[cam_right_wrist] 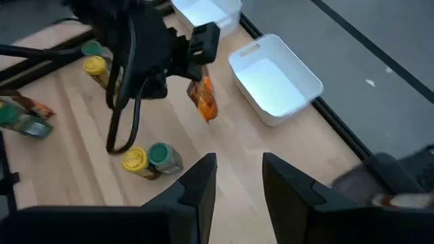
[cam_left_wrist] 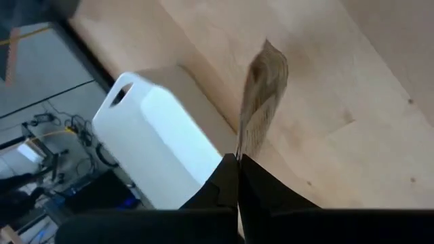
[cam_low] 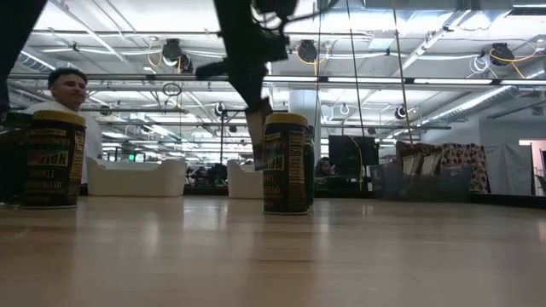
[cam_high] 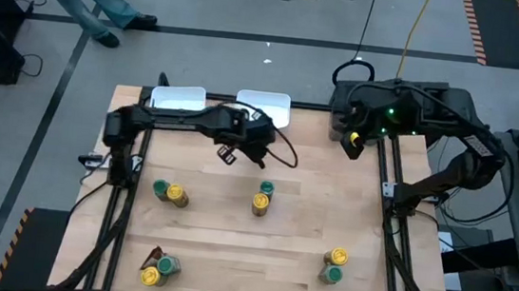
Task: Sort spices by type
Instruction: Put the top orange seasoning bag into the black bin
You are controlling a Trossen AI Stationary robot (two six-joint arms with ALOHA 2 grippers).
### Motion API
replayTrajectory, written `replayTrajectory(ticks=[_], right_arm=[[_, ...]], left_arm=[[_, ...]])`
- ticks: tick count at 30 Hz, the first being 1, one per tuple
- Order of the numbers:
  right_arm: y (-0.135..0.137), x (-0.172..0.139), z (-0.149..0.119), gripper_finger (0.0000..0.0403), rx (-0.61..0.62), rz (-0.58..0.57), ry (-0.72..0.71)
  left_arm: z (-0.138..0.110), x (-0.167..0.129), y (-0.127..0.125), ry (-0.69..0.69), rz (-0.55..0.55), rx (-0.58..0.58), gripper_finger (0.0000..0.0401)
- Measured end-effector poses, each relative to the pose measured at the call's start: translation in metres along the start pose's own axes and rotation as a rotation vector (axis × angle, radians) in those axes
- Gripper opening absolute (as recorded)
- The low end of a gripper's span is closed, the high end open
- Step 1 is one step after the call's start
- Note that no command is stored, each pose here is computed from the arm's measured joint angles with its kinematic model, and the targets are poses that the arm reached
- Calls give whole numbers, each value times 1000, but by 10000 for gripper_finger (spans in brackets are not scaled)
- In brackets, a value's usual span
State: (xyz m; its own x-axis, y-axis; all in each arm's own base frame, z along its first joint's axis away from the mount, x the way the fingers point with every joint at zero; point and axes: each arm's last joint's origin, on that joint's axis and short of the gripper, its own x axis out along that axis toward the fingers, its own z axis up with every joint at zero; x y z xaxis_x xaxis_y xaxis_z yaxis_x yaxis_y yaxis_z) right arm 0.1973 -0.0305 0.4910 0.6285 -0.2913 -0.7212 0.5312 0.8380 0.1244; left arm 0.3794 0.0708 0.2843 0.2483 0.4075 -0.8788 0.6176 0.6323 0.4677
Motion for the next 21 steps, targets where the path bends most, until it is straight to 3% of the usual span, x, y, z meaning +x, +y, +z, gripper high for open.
replayTrajectory(ticks=[11,15,21], right_arm=[[2,23,-7,102,6,-37,81],[5,36,-9,102,2,-42,99],[7,47,-11,102,-8,-37,111]], left_arm=[[17,34,-9,48,-82,112,0],[18,35,-8,31,-84,88,8],[19,33,-8,16,-76,20,56]])
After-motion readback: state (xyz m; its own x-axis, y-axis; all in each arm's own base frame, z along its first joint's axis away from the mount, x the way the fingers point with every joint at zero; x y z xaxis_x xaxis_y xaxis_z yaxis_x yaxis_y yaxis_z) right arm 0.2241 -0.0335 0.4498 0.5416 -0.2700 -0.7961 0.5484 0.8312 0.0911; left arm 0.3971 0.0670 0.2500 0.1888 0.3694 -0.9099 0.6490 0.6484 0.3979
